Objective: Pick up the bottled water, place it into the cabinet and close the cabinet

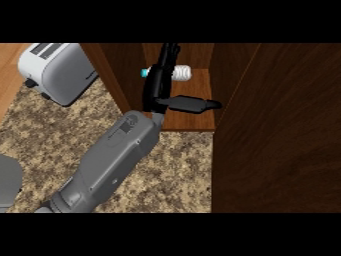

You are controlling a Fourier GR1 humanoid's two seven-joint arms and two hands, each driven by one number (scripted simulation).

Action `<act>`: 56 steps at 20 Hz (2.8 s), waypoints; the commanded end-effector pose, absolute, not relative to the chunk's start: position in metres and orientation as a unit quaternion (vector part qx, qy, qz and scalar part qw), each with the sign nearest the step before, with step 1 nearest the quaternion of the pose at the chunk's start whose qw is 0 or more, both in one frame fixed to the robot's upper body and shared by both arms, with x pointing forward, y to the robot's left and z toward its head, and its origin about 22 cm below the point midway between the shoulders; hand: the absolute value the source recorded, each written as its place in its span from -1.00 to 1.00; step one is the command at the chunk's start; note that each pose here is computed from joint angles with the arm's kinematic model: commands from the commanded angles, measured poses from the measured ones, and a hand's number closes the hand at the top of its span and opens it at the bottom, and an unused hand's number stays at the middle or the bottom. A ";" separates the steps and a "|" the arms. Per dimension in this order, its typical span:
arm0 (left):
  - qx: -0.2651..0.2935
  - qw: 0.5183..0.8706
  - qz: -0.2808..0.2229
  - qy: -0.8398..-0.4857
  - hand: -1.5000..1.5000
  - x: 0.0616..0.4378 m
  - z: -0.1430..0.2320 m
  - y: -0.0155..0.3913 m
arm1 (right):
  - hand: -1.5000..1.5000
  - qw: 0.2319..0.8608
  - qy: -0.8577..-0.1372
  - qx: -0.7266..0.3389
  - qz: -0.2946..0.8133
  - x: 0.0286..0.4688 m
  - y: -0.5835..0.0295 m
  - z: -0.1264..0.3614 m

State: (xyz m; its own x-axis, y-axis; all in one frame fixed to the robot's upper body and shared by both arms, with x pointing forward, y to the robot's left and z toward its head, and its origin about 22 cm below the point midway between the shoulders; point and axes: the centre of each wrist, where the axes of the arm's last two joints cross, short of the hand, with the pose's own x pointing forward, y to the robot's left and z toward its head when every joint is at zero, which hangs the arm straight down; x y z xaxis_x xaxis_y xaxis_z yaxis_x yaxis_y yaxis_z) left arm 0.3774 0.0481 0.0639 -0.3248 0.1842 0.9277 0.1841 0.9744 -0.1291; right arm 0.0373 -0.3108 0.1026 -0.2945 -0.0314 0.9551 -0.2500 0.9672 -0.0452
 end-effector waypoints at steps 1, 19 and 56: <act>-0.148 0.565 0.010 -0.811 -1.00 0.344 0.066 0.039 | -1.00 0.570 -0.810 0.076 0.112 0.035 -0.296 0.133; -0.161 0.580 0.040 -0.797 -1.00 0.239 0.042 0.115 | 1.00 0.583 -0.748 0.204 0.243 0.048 -0.271 0.135; -0.131 0.571 0.067 -0.808 -1.00 0.154 0.050 0.240 | 1.00 0.507 -0.740 0.263 0.356 0.091 -0.129 0.163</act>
State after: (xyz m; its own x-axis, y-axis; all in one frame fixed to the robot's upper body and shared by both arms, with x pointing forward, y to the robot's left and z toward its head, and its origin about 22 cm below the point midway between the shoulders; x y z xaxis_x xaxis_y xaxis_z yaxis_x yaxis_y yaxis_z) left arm 0.1547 0.2365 0.0451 -0.3152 0.2871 0.9045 0.1229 0.9575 -0.2611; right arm 0.0957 -0.1603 0.1432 -0.2582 -0.0090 0.9660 -0.7687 0.6076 -0.1998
